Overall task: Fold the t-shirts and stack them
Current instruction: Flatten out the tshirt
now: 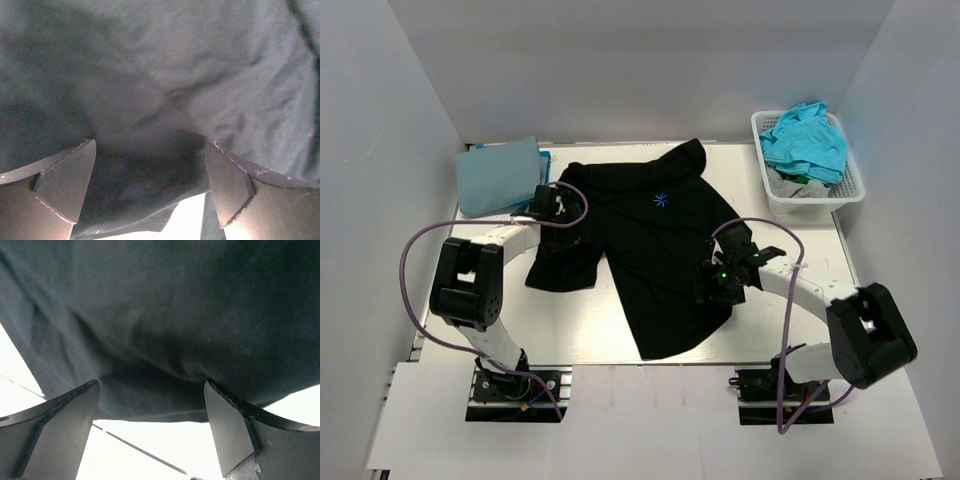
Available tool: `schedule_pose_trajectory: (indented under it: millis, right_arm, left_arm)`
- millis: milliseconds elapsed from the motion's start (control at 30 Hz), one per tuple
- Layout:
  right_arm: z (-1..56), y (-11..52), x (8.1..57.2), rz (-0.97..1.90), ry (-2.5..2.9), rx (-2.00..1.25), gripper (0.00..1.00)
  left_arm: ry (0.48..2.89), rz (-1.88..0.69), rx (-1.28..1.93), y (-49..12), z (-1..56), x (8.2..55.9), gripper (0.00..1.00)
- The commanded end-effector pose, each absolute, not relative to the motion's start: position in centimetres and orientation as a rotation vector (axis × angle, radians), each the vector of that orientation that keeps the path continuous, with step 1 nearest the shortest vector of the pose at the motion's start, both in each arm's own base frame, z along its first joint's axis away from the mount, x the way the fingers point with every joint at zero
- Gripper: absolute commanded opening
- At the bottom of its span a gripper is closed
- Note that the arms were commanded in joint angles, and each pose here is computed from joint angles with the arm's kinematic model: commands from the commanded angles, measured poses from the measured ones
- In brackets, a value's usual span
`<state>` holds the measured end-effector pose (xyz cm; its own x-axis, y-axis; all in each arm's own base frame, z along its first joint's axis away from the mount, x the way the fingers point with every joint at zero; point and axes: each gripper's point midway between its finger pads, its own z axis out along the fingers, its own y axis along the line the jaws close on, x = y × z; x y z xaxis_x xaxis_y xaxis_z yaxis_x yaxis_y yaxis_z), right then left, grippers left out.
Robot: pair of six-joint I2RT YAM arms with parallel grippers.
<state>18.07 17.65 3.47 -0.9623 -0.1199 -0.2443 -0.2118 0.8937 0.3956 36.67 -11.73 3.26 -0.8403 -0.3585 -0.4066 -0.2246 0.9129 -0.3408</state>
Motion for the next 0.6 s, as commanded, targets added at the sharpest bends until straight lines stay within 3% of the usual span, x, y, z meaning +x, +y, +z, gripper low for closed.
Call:
schedule_pose_trajectory:
  millis: [0,233,367,467,567]
  right_arm:
    - [2.4,18.2,19.9,0.615,2.827,-0.239,0.90]
    - [0.7,13.2,26.7,0.178,2.837,-0.002,0.90]
    - [1.4,9.9,32.8,0.022,2.821,0.167,0.90]
    - [2.6,9.3,36.2,0.036,2.771,0.177,0.90]
    - [5.2,9.9,41.2,0.083,2.670,0.146,0.90]
  left_arm:
    - [2.652,-0.341,-0.514,-10.9,2.0,33.5,1.00]
    - [2.718,-0.379,-0.657,-10.3,0.7,25.4,1.00]
    - [2.748,-0.797,-0.562,-15.2,1.9,21.1,1.00]
    - [2.770,-0.825,-0.582,-15.5,2.9,19.4,1.00]
    - [2.674,-0.798,-0.506,-15.5,6.8,20.7,1.00]
